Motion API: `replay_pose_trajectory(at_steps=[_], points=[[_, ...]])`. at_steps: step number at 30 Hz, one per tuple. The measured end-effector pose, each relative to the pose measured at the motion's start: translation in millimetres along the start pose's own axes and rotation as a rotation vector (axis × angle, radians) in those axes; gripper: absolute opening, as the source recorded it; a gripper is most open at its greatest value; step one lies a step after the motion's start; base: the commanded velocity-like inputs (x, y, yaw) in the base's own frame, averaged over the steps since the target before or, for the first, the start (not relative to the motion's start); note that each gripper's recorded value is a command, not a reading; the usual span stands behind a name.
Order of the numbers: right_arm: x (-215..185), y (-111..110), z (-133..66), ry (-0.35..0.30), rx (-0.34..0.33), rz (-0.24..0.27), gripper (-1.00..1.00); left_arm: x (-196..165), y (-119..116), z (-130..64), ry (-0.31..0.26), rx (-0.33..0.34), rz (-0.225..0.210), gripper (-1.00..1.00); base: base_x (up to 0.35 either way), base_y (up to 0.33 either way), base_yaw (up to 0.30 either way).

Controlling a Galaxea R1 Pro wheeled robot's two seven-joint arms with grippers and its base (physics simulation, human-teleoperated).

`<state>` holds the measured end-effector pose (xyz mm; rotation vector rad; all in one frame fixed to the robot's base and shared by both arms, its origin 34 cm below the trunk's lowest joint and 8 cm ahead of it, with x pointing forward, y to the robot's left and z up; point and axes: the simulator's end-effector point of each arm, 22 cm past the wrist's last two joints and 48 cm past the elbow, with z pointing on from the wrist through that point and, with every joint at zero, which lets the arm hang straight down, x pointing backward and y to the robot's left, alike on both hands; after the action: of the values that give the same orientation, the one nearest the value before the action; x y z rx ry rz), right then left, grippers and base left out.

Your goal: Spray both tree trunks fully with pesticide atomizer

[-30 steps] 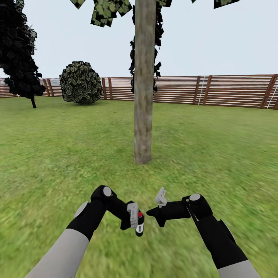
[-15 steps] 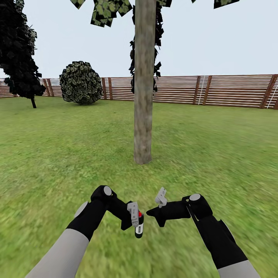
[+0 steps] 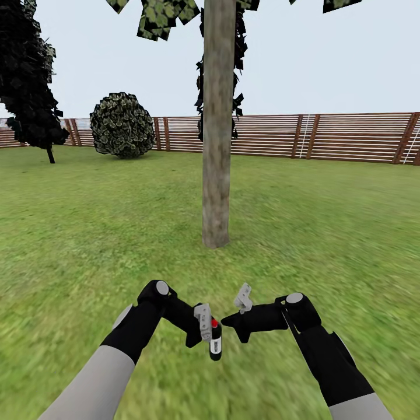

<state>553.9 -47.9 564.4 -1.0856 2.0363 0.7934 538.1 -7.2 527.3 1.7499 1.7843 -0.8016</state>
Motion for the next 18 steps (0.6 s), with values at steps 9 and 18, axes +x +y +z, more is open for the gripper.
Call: replay_pose_trajectory(at_steps=[9,18], points=[[0.0,0.0,0.0,0.000,0.000,0.000,-1.00,-8.4,-2.3,3.1,-0.018,0.007,0.004,-1.00,0.000,0.000,0.000],[0.0,0.0,0.0,0.000,0.000,0.000,-1.00,-9.6,-2.6,3.5,-0.020,0.008,0.005,-1.00,0.000,0.000,0.000]])
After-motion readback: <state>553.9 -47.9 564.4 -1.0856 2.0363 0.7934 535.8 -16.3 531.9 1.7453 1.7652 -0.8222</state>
